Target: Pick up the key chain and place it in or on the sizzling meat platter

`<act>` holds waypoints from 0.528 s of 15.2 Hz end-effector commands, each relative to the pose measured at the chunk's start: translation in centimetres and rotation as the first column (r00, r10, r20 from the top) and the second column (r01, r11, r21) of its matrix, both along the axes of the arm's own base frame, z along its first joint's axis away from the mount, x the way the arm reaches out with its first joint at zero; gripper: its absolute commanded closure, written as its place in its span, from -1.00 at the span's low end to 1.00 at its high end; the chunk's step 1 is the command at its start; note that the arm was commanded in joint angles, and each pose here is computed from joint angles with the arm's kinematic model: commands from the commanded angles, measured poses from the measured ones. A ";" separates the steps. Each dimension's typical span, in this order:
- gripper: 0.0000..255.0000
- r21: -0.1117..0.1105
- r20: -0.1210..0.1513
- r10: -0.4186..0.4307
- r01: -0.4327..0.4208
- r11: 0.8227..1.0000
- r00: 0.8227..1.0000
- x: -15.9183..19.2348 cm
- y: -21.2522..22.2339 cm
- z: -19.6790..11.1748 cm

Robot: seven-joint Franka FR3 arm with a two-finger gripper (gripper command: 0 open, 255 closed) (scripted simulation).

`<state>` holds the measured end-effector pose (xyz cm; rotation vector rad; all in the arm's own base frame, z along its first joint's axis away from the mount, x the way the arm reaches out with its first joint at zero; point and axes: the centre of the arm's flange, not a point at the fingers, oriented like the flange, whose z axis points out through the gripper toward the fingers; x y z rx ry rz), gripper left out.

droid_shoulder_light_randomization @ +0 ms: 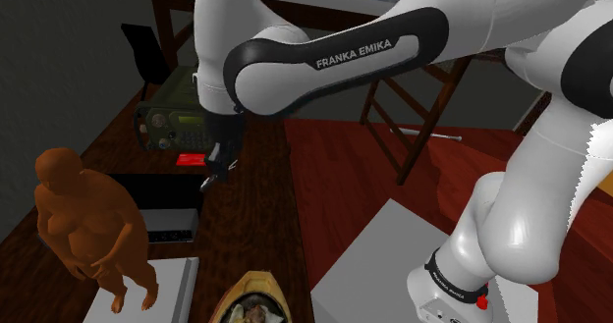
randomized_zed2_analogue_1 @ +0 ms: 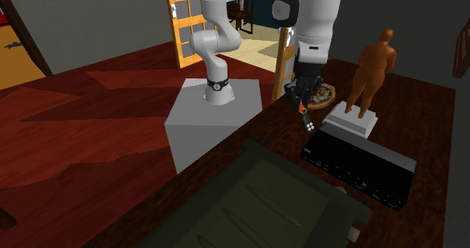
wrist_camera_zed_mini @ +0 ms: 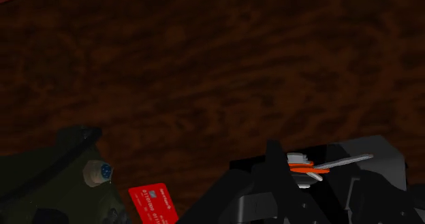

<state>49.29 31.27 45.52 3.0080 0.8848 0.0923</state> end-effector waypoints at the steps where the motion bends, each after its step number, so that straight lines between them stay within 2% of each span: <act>1: 1.00 0.000 0.000 0.000 0.000 1.000 1.000 -1.2 0.6 0.4; 8: 1.00 0.000 0.000 0.000 0.000 1.000 1.000 -9.5 4.7 0.7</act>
